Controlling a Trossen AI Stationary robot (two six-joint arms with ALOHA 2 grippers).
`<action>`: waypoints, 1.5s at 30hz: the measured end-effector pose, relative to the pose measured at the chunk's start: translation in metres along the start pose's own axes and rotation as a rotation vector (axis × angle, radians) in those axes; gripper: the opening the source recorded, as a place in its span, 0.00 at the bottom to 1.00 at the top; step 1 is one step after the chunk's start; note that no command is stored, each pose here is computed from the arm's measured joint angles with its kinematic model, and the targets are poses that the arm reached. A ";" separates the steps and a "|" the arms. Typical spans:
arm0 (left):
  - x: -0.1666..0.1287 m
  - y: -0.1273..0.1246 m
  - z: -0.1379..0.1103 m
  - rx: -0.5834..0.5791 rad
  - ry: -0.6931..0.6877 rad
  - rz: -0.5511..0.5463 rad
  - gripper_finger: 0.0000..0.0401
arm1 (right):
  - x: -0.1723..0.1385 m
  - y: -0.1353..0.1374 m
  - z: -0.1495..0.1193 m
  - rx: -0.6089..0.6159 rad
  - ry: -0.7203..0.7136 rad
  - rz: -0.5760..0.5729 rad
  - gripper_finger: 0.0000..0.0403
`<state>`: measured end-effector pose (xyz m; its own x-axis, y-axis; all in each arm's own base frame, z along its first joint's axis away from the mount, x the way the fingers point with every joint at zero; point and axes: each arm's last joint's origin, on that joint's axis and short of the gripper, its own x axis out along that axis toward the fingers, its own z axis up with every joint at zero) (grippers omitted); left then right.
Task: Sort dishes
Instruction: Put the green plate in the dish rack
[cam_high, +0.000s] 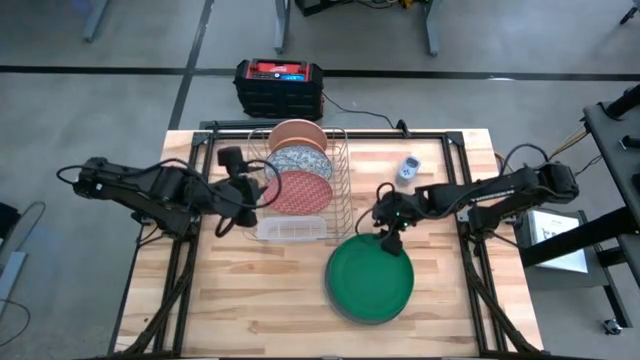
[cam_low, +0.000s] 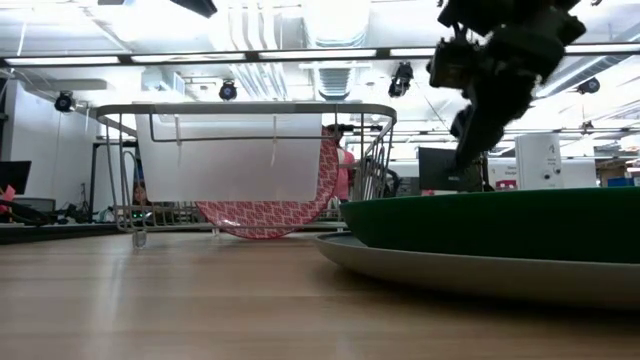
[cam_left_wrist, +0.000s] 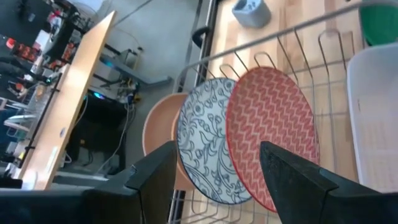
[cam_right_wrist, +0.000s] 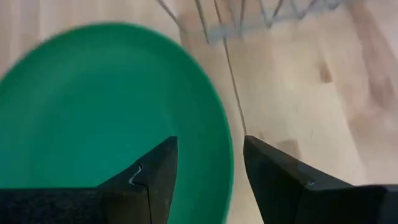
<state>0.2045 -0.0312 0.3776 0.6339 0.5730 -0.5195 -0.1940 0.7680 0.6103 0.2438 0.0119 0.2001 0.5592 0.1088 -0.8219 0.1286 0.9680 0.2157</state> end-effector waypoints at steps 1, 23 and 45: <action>0.002 -0.002 -0.002 0.003 0.007 0.000 0.55 | 0.002 0.001 -0.003 0.002 0.016 -0.009 0.43; 0.013 -0.015 -0.016 -0.021 0.051 0.004 0.55 | 0.045 -0.006 -0.022 -0.019 0.190 -0.103 0.32; 0.013 -0.015 -0.015 -0.030 0.042 0.006 0.55 | 0.030 -0.003 -0.017 -0.066 0.130 -0.080 0.01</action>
<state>0.2049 -0.0311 0.3528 0.6006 0.5886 -0.5411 -0.2206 0.7725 0.5955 0.2463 0.0157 0.1658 0.4381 0.0552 -0.8972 0.1119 0.9870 0.1153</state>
